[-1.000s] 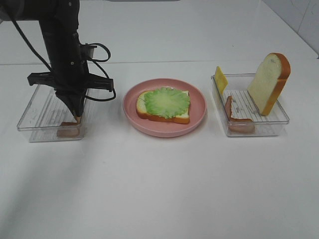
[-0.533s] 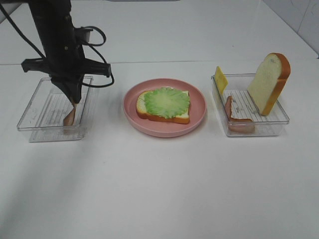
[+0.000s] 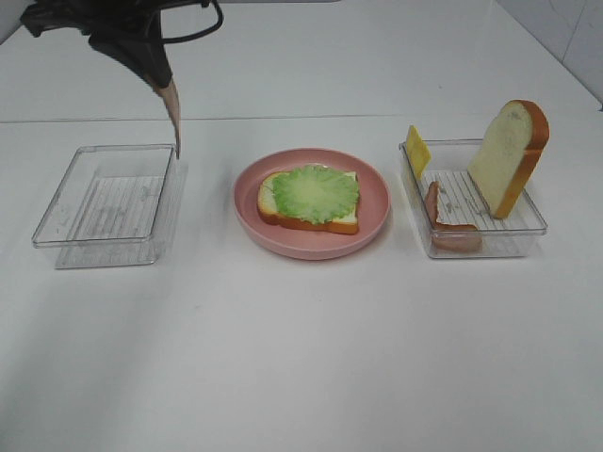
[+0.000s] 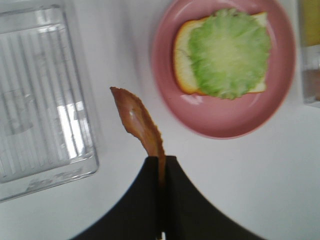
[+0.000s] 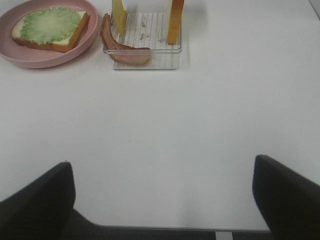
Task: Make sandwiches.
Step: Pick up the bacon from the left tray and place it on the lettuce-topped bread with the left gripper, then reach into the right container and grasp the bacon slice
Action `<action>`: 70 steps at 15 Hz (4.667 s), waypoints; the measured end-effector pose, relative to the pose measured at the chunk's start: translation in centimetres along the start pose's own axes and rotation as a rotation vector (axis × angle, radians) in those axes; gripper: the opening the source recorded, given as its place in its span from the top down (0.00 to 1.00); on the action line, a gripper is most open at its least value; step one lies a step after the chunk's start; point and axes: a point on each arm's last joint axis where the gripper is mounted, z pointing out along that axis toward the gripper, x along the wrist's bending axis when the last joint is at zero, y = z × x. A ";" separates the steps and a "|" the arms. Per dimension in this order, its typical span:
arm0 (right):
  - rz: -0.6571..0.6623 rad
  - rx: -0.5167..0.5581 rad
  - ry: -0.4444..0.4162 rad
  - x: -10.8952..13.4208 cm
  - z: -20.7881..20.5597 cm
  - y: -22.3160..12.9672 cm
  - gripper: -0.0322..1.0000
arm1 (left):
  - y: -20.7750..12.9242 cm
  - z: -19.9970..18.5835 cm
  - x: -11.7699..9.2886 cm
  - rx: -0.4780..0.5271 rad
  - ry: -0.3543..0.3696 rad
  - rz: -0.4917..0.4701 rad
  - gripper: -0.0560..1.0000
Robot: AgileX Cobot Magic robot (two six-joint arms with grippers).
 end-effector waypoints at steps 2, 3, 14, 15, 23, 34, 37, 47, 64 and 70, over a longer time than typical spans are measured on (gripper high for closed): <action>0.000 0.000 0.000 0.0 0.0 0.0 0.06 | 0.7 -0.3 -1.0 -0.029 -0.093 0.017 0.95; 0.000 0.000 0.000 0.0 0.0 0.0 0.06 | 1.2 0.1 -1.6 -0.042 -0.158 0.028 0.95; 0.000 0.000 0.000 0.0 0.0 0.0 0.06 | 2.6 12.3 -9.8 0.028 -0.496 0.192 0.95; 0.000 0.000 0.000 0.0 0.0 0.0 0.06 | 2.5 12.7 -10.2 0.030 -0.502 0.196 0.95; 0.000 0.000 0.000 0.0 0.0 0.0 0.06 | 1.9 16.4 -10.2 0.062 -0.477 0.214 0.95; 0.000 0.000 0.000 0.0 0.0 0.0 0.06 | 2.9 17.7 -5.0 0.103 -0.298 0.222 0.95; 0.000 0.000 0.000 0.0 0.0 0.0 0.06 | 3.0 17.9 -4.3 0.102 -0.222 0.226 0.95; 0.000 0.000 0.000 0.0 0.0 0.0 0.06 | 3.5 17.4 -3.9 0.076 -0.151 0.215 0.12; 0.000 0.000 0.000 0.0 0.0 0.0 0.06 | 5.6 -1.2 13.5 -0.145 0.257 -0.032 0.01; 0.000 0.000 0.000 0.0 0.0 0.0 0.06 | -7.3 -7.3 11.6 -0.020 0.249 -0.065 0.01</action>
